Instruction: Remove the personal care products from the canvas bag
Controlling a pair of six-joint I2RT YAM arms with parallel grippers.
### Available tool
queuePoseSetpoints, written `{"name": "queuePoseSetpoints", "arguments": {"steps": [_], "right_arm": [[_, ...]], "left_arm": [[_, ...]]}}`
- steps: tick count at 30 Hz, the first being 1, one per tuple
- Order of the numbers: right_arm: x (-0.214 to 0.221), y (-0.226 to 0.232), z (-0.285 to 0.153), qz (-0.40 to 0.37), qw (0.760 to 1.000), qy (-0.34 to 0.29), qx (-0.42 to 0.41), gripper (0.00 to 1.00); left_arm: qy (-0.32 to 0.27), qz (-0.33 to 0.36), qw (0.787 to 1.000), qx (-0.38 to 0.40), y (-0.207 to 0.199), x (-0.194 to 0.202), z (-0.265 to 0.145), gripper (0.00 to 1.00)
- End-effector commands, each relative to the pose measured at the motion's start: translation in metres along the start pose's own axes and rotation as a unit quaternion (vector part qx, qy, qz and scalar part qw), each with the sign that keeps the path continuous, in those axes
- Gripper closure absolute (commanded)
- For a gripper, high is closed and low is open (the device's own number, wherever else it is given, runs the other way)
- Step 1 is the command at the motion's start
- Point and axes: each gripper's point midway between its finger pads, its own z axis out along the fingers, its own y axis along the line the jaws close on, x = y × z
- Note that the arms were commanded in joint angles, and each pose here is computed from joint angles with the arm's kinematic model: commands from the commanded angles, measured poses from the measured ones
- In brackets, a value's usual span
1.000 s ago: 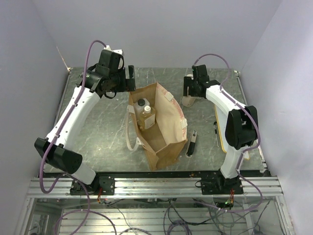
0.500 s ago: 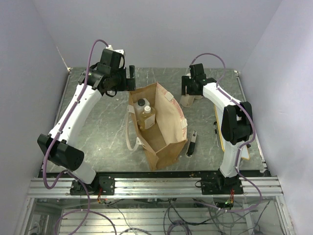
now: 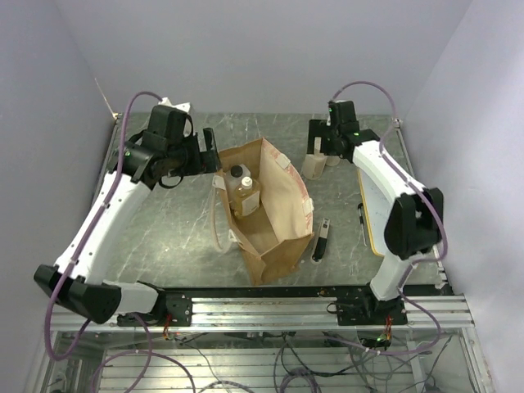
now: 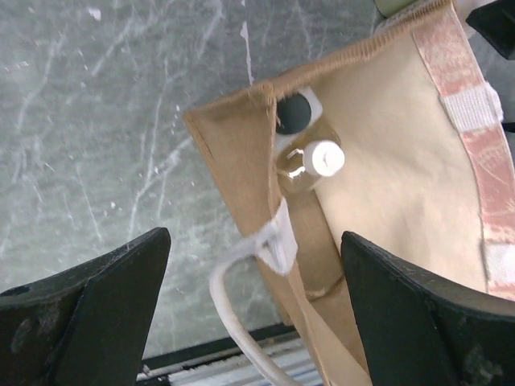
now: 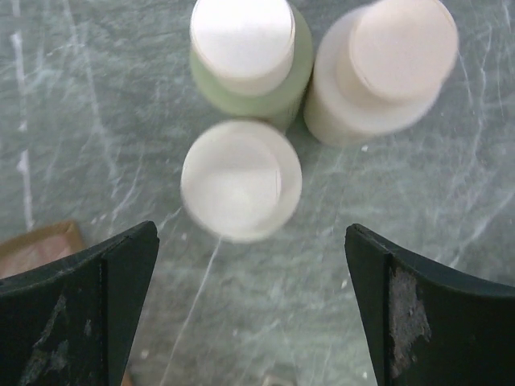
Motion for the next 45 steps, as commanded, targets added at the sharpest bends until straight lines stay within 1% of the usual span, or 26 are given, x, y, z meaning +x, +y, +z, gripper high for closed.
{"name": "queuePoseSetpoints", "arguments": {"steps": [1,4,8,12,15,18,20,23,25,28,31,35,38,39,41,42,45], "right_arm": [[0.005,0.001,-0.058,0.038,0.999,-0.005,-0.030,0.00],[0.030,-0.002,-0.082,0.055,0.998,0.007,-0.043,0.00],[0.054,-0.011,-0.120,0.086,0.995,0.004,-0.044,0.00],[0.076,-0.013,-0.148,0.123,0.990,0.016,-0.062,0.00],[0.075,-0.001,-0.167,0.114,0.987,0.017,-0.109,0.00],[0.053,0.011,-0.186,0.101,0.984,-0.005,-0.148,0.00],[0.030,0.026,-0.203,0.082,0.977,-0.026,-0.195,0.00],[0.007,0.062,-0.227,0.042,0.952,-0.048,-0.299,0.00],[-0.004,0.084,-0.238,0.020,0.936,-0.060,-0.345,0.00],[-0.010,0.121,-0.246,-0.037,0.924,-0.072,-0.374,0.00],[-0.002,0.168,-0.249,-0.121,0.907,-0.070,-0.397,0.01],[0.009,0.207,-0.229,-0.214,0.890,-0.066,-0.396,0.03],[0.022,0.219,-0.207,-0.279,0.866,-0.068,-0.410,0.03],[0.029,0.221,-0.201,-0.307,0.853,-0.068,-0.417,0.03],[0.042,0.224,-0.194,-0.374,0.813,-0.076,-0.439,0.01],[0.048,0.224,-0.194,-0.413,0.786,-0.083,-0.452,0.01],[0.054,0.225,-0.191,-0.502,0.716,-0.135,-0.465,0.00]], "left_arm": [[0.023,-0.062,0.997,0.031,-0.006,0.025,-0.018,0.02],[0.045,-0.097,0.994,0.027,0.000,0.051,-0.023,0.02],[0.082,-0.139,0.985,0.060,-0.006,0.085,-0.023,0.02],[0.105,-0.160,0.979,0.075,-0.005,0.109,-0.023,0.02],[0.112,-0.166,0.976,0.089,-0.009,0.115,-0.025,0.02],[0.113,-0.168,0.974,0.101,-0.014,0.112,-0.030,0.02],[0.108,-0.167,0.974,0.106,-0.016,0.109,-0.036,0.02],[0.099,-0.166,0.975,0.111,-0.017,0.106,-0.041,0.02],[0.099,-0.167,0.975,0.112,-0.018,0.106,-0.042,0.02],[0.102,-0.167,0.974,0.114,-0.019,0.105,-0.042,0.02],[0.098,-0.163,0.976,0.111,-0.019,0.101,-0.044,0.02],[0.087,-0.150,0.980,0.102,-0.018,0.092,-0.045,0.02],[0.086,-0.139,0.982,0.093,-0.016,0.086,-0.044,0.02],[0.086,-0.135,0.983,0.089,-0.016,0.085,-0.044,0.02],[0.084,-0.128,0.985,0.081,-0.013,0.083,-0.044,0.02],[0.083,-0.123,0.986,0.078,-0.012,0.082,-0.044,0.02],[0.082,-0.112,0.988,0.063,-0.005,0.083,-0.040,0.02]]}}
